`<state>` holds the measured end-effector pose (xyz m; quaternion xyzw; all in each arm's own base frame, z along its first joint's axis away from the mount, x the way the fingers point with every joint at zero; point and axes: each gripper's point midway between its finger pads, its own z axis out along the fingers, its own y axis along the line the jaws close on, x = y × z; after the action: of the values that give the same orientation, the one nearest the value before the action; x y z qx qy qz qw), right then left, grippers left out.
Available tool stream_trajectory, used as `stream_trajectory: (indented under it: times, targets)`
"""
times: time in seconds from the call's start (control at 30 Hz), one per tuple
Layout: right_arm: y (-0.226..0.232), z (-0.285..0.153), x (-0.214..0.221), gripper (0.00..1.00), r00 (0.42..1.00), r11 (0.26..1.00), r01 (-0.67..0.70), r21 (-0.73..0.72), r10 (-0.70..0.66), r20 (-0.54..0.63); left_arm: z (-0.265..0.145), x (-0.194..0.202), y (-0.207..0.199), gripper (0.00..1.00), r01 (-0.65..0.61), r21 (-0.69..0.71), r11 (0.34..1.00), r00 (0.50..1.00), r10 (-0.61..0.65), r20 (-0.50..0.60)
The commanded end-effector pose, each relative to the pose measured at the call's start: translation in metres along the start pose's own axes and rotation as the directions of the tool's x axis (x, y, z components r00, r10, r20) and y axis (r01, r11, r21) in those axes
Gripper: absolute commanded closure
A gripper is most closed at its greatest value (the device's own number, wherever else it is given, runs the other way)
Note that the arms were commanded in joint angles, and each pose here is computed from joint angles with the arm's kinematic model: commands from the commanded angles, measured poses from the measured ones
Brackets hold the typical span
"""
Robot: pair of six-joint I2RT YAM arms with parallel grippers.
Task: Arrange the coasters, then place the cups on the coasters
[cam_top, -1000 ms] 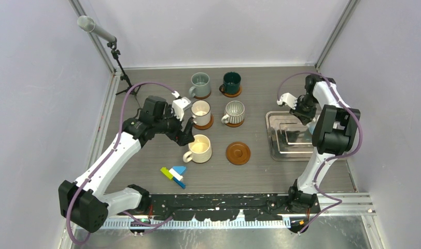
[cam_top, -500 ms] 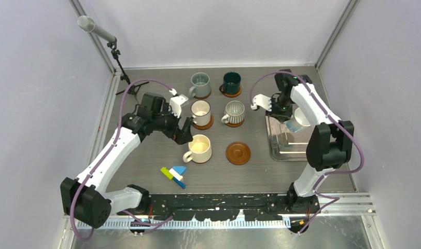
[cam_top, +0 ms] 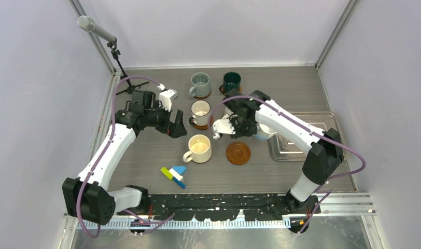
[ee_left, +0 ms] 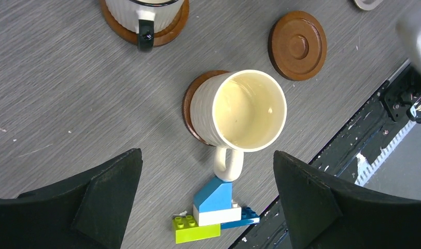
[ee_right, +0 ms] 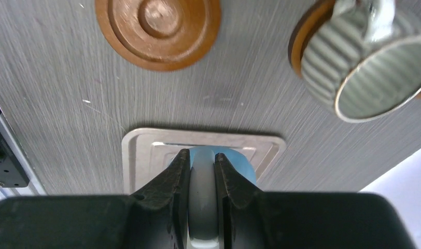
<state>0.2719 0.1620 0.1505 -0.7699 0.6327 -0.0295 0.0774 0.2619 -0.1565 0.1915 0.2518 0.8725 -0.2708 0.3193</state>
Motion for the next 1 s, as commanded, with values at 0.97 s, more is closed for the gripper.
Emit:
stream_trajectory:
  times: [0.97]
  targets:
    - [0.047,0.055,-0.104,1.00,0.954,0.958,0.283,-0.047,-0.286,-0.084,-0.011,-0.018,0.006,0.00,0.091,0.028,0.995,0.995,-0.092,0.046]
